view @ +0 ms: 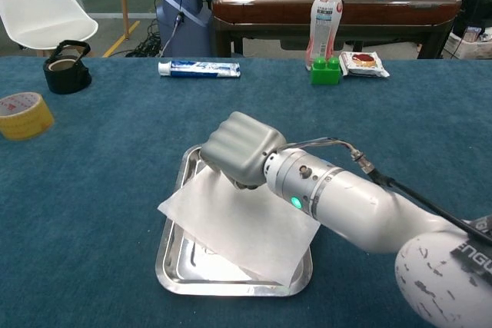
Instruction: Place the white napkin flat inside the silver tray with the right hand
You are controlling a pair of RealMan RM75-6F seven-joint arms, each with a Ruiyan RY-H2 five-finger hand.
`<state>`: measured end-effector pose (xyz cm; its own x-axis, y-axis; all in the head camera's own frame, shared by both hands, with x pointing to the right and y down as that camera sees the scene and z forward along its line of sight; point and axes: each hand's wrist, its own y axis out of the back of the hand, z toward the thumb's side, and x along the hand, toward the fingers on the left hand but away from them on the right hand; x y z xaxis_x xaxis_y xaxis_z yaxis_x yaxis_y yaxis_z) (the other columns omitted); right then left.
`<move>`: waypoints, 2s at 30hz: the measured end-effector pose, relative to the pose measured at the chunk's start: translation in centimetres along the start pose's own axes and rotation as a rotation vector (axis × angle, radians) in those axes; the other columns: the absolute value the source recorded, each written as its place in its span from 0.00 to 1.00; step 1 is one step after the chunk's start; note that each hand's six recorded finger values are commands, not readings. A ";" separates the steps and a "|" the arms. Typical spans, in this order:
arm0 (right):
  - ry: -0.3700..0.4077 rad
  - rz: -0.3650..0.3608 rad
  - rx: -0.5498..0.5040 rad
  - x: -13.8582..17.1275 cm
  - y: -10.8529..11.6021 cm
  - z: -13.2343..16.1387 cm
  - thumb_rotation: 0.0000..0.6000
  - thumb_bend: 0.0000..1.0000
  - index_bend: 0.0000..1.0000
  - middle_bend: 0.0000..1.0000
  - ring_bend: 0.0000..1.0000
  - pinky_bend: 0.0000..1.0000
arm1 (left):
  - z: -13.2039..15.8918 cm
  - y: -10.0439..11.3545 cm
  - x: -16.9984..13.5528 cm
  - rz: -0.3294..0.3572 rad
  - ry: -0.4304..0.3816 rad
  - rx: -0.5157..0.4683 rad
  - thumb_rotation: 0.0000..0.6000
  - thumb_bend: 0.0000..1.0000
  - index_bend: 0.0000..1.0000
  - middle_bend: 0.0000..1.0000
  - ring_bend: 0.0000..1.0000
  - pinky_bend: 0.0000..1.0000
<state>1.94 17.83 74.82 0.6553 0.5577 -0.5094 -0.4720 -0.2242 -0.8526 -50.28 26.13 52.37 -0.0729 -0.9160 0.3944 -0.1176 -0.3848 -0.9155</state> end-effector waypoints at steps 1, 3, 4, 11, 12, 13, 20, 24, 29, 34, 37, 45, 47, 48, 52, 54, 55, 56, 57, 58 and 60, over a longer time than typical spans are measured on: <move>-0.001 -0.002 0.000 0.0 0.0 0.0 1.00 0.97 0.38 1.00 1.00 1.00 | 0.0 0.1 0.0 0.002 0.000 -0.001 1.00 0.11 0.33 0.36 0.30 0.49; -0.004 -0.005 0.002 -0.1 0.1 0.0 1.00 0.97 0.38 1.00 1.00 1.00 | 0.0 0.1 -0.1 0.003 0.000 -0.003 1.00 0.11 0.33 0.36 0.30 0.49; -0.005 -0.006 0.003 -0.1 0.1 0.0 1.00 0.97 0.38 1.00 1.00 1.00 | -0.1 0.2 -0.1 0.004 -0.001 -0.004 1.00 0.11 0.33 0.36 0.30 0.49; -0.016 -0.004 0.024 -0.1 -0.1 -0.4 1.00 0.97 0.38 1.00 1.00 1.00 | -0.1 0.3 -0.1 0.007 0.000 -0.005 1.00 0.11 0.33 0.36 0.30 0.49; -0.018 -0.004 0.027 0.0 -0.1 -0.4 1.00 0.97 0.38 1.00 1.00 1.00 | -0.1 0.3 -0.1 0.007 0.000 -0.004 1.00 0.11 0.33 0.36 0.30 0.49; -0.021 -0.003 0.029 0.0 -0.2 -0.5 1.00 0.97 0.38 1.00 1.00 1.00 | -0.1 0.3 -0.1 0.006 0.000 -0.004 1.00 0.11 0.33 0.36 0.30 0.49; -0.037 0.005 0.038 0.2 -0.5 -1.2 1.00 0.97 0.38 1.00 1.00 1.00 | 0.0 0.2 -0.1 0.004 -0.002 -0.003 1.00 0.11 0.33 0.36 0.30 0.49; -0.037 -0.002 0.022 0.2 -0.2 -1.2 1.00 0.97 0.38 1.00 1.00 1.00 | 0.0 0.2 -0.2 0.004 -0.002 -0.002 1.00 0.11 0.33 0.36 0.30 0.49; -0.026 -0.025 -0.004 0.2 0.4 -0.8 1.00 0.97 0.38 1.00 1.00 1.00 | 0.0 0.3 -0.2 0.005 -0.001 -0.003 1.00 0.11 0.33 0.36 0.30 0.49; -0.015 -0.035 -0.015 0.2 0.5 -0.2 1.00 0.97 0.38 1.00 1.00 1.00 | 0.0 0.4 -0.2 0.008 -0.001 -0.005 1.00 0.11 0.33 0.36 0.30 0.49; -0.011 -0.033 -0.017 0.1 0.4 0.1 1.00 0.98 0.38 1.00 1.00 1.00 | -0.1 0.4 -0.2 0.008 0.000 -0.005 1.00 0.11 0.33 0.36 0.30 0.49; -0.015 -0.024 -0.014 -0.3 0.0 0.4 1.00 0.97 0.38 1.00 1.00 1.00 | -0.1 0.4 -0.2 0.008 -0.001 -0.007 1.00 0.11 0.33 0.36 0.30 0.49; -0.018 -0.022 -0.009 -0.4 -0.1 0.4 1.00 0.97 0.38 1.00 1.00 1.00 | -0.1 0.5 -0.2 0.010 -0.001 -0.008 1.00 0.11 0.33 0.36 0.30 0.49; -0.018 -0.022 -0.004 -0.4 -0.1 0.3 1.00 0.98 0.38 1.00 1.00 1.00 | -0.1 0.5 -0.3 0.011 -0.001 -0.009 1.00 0.11 0.33 0.36 0.30 0.49; -0.026 -0.016 0.004 -0.4 -0.4 0.1 1.00 0.97 0.38 1.00 1.00 1.00 | 0.0 0.5 -0.3 0.012 -0.003 -0.009 1.00 0.11 0.33 0.36 0.30 0.49; -0.029 -0.014 0.008 -0.4 -0.5 -0.1 1.00 0.97 0.38 1.00 1.00 1.00 | 0.0 0.5 -0.3 0.011 -0.003 -0.008 1.00 0.11 0.33 0.36 0.30 0.49; -0.030 -0.012 0.010 -0.3 -0.6 -0.1 1.00 0.97 0.38 1.00 1.00 1.00 | 0.0 0.5 -0.3 0.009 -0.004 -0.008 1.00 0.11 0.33 0.36 0.30 0.49; -0.032 -0.009 0.012 -0.3 -0.7 -0.2 1.00 0.97 0.38 1.00 1.00 1.00 | 0.0 0.5 -0.3 0.009 -0.004 -0.008 1.00 0.11 0.33 0.36 0.30 0.49; -0.034 -0.008 0.014 -0.3 -0.7 -0.3 1.00 0.97 0.38 1.00 1.00 1.00 | 0.0 0.5 -0.3 0.009 -0.004 -0.008 1.00 0.11 0.33 0.36 0.30 0.49; -0.036 -0.006 0.015 -0.3 -0.8 -0.4 1.00 0.97 0.38 1.00 1.00 1.00 | 0.0 0.5 -0.3 0.009 -0.004 -0.007 1.00 0.11 0.33 0.36 0.30 0.49; -0.041 -0.003 0.017 -0.2 -0.9 -0.6 1.00 0.97 0.38 1.00 1.00 1.00 | 0.0 0.4 -0.3 0.009 -0.003 -0.008 1.00 0.11 0.33 0.36 0.30 0.49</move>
<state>2.55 17.45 75.65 0.6325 0.5905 -0.5013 -0.4803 -0.2087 -0.8519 -50.31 26.22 51.85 -0.0711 -0.9199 0.3858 -0.1246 -0.3755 -0.9184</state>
